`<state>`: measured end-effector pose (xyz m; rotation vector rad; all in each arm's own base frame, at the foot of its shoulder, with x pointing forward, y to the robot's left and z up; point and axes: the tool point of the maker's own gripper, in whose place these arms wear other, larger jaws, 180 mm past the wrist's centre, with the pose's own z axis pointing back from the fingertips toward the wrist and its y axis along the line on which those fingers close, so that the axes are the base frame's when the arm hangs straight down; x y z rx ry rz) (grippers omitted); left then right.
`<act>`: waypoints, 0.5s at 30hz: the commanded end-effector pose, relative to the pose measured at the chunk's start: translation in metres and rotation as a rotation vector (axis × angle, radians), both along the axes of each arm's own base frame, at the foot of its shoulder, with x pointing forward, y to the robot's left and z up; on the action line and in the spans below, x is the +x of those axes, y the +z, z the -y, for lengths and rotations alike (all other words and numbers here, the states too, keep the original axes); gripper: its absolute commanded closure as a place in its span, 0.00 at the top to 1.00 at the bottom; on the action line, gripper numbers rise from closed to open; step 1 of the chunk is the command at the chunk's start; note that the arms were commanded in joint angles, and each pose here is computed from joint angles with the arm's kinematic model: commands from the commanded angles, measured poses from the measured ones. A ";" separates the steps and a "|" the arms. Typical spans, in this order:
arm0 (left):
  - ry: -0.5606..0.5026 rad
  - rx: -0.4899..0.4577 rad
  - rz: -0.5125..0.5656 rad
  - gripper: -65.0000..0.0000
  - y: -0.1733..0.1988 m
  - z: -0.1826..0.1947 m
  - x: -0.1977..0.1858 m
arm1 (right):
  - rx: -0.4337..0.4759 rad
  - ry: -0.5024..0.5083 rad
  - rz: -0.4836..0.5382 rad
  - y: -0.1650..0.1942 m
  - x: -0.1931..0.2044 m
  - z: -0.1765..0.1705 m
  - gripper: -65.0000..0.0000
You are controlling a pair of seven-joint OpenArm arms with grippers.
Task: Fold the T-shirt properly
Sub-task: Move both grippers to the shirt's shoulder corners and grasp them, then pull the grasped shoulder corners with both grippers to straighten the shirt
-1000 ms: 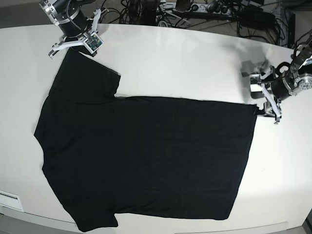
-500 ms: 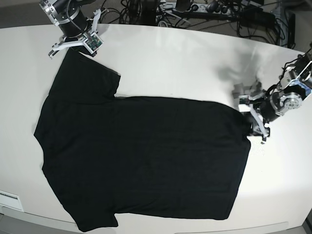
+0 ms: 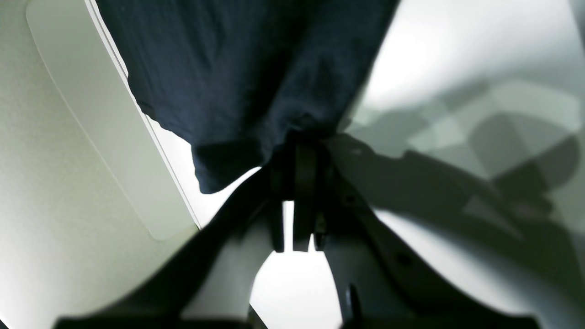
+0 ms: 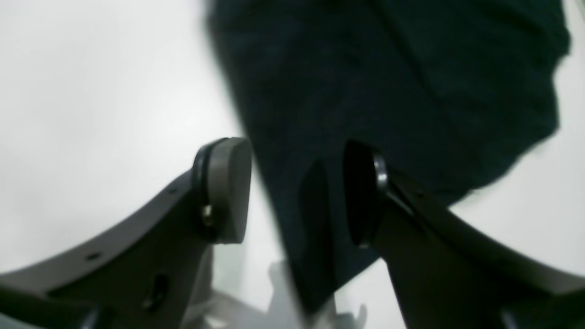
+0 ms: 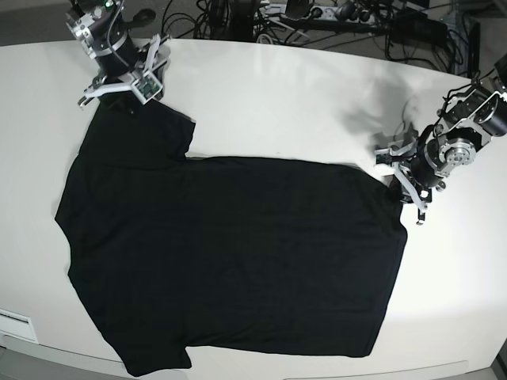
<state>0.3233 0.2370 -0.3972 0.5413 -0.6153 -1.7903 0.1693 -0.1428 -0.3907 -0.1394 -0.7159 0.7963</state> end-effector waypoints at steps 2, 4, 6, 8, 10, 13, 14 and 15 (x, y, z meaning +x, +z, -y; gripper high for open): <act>-0.012 -0.001 -0.073 0.00 -0.009 -0.001 -0.014 | -0.056 -0.005 -0.035 -0.010 0.001 0.013 0.53; -0.009 0.002 -0.073 0.00 -0.009 -0.002 -0.014 | -0.071 -0.010 -0.044 -0.015 0.005 0.018 0.46; 0.011 0.005 -0.073 0.00 -0.009 -0.004 -0.014 | -0.087 -0.025 -0.049 -0.015 0.009 0.022 0.14; 0.039 -0.013 -0.057 0.00 -0.006 -0.004 -0.011 | -0.102 -0.073 -0.023 -0.009 0.015 0.029 0.00; 0.064 -0.041 -0.014 0.00 0.002 -0.002 -0.007 | -0.113 -0.101 0.030 0.002 0.023 0.032 0.00; 0.070 -0.054 0.045 0.00 0.019 0.001 -0.007 | -0.138 -0.095 0.055 0.015 0.023 0.030 0.00; 0.065 -0.056 0.051 0.00 0.024 0.003 -0.011 | -0.144 -0.092 0.060 0.020 0.020 0.030 0.00; 0.056 -0.059 0.054 0.00 0.030 0.006 -0.017 | -0.149 -0.084 0.062 0.025 0.017 0.029 0.00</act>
